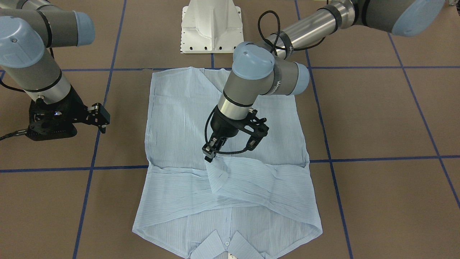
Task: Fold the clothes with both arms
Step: 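Fold the other sleeve across the chest with the left gripper while the right gripper withdraws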
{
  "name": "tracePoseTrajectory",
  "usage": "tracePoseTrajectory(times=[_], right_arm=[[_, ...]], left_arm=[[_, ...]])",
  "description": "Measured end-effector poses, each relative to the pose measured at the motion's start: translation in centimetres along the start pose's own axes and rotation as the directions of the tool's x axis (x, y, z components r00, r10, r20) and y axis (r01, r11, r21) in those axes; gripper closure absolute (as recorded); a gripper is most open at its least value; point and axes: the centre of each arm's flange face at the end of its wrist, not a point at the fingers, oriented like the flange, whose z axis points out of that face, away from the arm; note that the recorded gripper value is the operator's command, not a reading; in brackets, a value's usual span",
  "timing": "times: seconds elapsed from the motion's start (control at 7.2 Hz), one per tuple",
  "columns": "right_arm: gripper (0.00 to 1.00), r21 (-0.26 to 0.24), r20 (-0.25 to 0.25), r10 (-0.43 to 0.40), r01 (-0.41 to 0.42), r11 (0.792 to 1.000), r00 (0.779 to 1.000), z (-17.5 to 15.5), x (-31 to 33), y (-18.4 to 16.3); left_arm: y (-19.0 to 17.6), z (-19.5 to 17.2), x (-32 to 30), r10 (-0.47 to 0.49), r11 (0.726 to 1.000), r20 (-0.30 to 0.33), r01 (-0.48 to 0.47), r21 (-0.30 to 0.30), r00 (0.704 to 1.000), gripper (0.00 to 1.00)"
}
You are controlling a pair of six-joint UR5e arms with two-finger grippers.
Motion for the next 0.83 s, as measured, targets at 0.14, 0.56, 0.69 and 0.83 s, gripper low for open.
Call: tracePoseTrajectory(times=[0.14, 0.56, 0.69, 0.83], right_arm=[[0.0, 0.001, 0.002, 0.001, -0.001, 1.0, 1.0, -0.1, -0.1, 0.0], [0.0, 0.011, 0.014, 0.006, -0.006, 1.0, 1.0, -0.8, -0.6, 0.1], [0.0, 0.014, 0.024, 0.009, -0.009, 1.0, 1.0, -1.2, -0.9, 0.4], [0.0, 0.01, 0.041, 0.03, -0.03, 0.999, 0.999, -1.5, -1.5, 1.5]], left_arm=[[3.0, 1.3, 0.3, 0.057, 0.998, 0.0, -0.057, -0.006, 0.998, 0.0], [2.1, 3.3, -2.3, 0.22, 0.975, 0.005, -0.22, 0.0, 0.975, 0.0], [0.9, 2.9, -4.0, 0.267, 0.964, 0.006, -0.267, -0.008, 0.964, 0.01], [-0.2, 1.2, -6.2, 0.317, 0.948, 0.012, -0.317, -0.028, 0.948, 0.01]])
